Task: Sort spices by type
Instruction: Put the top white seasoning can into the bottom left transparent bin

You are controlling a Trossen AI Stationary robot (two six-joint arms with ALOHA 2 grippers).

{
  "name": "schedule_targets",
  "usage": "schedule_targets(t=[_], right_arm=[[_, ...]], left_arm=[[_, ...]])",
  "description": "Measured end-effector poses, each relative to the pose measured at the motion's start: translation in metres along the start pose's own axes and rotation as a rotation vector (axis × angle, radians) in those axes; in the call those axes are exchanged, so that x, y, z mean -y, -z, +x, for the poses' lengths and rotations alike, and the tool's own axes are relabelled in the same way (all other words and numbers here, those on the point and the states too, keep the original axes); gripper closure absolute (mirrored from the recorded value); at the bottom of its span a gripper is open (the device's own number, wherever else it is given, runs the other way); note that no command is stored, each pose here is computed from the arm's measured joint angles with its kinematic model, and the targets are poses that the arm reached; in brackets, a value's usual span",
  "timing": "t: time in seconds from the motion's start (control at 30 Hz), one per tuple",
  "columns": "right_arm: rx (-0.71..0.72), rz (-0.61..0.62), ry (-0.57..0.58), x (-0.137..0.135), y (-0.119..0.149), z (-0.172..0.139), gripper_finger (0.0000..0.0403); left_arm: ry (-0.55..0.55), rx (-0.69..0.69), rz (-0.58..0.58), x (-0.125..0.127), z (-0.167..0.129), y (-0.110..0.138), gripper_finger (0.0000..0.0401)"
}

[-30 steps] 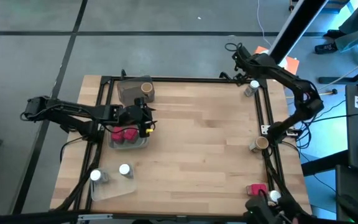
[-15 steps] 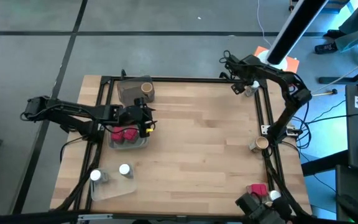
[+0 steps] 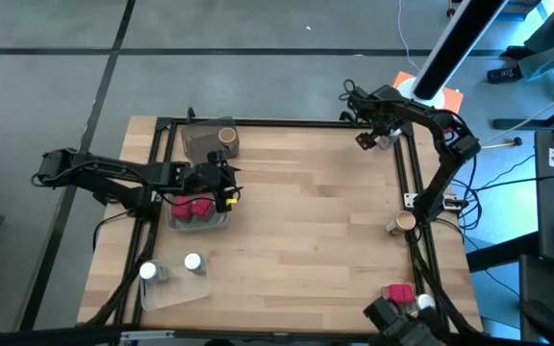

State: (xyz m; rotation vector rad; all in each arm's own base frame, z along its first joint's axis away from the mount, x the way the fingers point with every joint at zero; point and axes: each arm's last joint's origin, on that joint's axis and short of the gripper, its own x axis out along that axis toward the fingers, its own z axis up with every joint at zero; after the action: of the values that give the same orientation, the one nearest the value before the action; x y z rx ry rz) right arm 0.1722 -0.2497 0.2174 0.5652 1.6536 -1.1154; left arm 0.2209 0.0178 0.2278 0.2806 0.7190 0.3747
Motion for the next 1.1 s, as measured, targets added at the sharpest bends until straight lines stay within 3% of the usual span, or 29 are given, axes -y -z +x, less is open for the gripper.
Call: schedule_targets(t=[0.5, 0.73, 1.1], right_arm=[[0.043, -0.059, -0.077, -0.007, -0.001, -0.006, 0.0033], [0.088, -0.093, -0.146, -0.013, -0.007, -0.023, 0.0033], [0.087, -0.029, -0.057, 0.002, -0.009, -0.021, 0.0033]], left_arm=[[0.0, -0.004, 0.005, 0.0, 0.0, 0.0, 0.0162], [0.0, -0.002, 0.004, 0.0, 0.0, 0.0, 0.0162], [0.001, -0.006, -0.009, 0.0, 0.0, 0.001, 0.0162]])
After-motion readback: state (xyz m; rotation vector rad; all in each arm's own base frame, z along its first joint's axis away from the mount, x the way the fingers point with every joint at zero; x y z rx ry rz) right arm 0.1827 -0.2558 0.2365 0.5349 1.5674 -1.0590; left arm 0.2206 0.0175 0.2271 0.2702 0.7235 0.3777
